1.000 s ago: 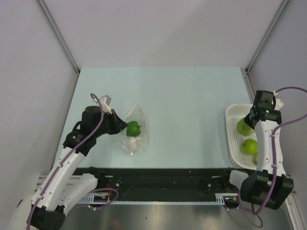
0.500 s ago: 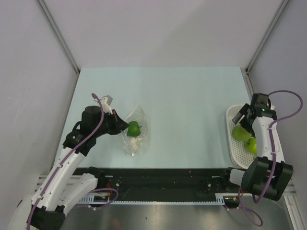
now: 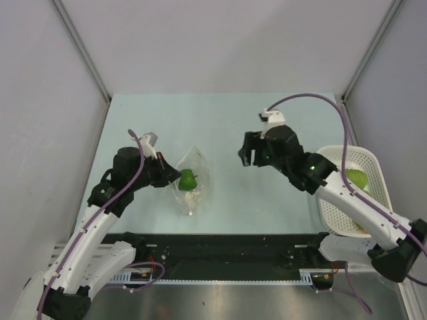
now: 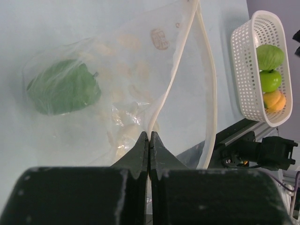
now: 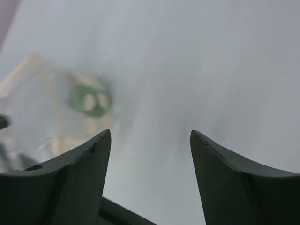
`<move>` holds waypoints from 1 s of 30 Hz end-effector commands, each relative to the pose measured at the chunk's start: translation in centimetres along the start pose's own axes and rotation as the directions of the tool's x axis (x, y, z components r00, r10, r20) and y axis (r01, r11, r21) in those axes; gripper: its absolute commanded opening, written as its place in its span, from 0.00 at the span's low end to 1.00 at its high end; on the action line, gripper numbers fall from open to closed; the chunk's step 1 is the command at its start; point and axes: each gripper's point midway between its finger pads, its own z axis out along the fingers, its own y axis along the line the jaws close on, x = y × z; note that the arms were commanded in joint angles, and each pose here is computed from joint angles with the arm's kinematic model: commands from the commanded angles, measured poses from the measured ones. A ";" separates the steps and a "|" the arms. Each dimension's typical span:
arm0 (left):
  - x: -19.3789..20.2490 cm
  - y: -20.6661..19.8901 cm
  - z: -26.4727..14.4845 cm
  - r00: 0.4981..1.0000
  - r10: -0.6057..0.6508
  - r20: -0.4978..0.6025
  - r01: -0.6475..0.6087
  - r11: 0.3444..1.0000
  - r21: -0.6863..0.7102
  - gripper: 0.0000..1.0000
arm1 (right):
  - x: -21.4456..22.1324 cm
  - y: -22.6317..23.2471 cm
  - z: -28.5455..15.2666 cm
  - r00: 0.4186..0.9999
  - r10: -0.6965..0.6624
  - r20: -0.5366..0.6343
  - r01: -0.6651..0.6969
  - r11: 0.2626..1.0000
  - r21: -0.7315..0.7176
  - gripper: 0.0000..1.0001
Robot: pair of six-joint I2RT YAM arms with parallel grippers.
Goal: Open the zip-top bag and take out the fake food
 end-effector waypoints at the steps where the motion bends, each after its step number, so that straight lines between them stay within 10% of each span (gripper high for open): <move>1: -1.4 -2.0 -0.5 0.998 0.002 0.055 -0.007 0.996 0.084 0.00 | -3.1 11.6 0.3 0.988 -0.026 0.153 0.075 0.943 -0.326 0.58; 7: -1.4 -2.2 -0.7 0.998 -0.012 0.063 0.006 0.995 0.098 0.01 | 1.5 19.9 2.4 0.982 -0.155 0.104 0.187 0.844 -0.503 0.36; 27: 0.1 -4.3 0.6 0.992 -0.127 0.007 0.121 0.959 0.257 0.00 | 10.7 18.3 15.2 0.981 0.008 -0.194 -0.063 0.958 -0.281 0.34; 30: -0.2 -4.3 0.3 0.995 -0.099 0.020 0.091 0.966 0.244 0.24 | 11.9 17.6 16.6 0.976 -0.004 -0.217 -0.056 0.961 -0.272 0.37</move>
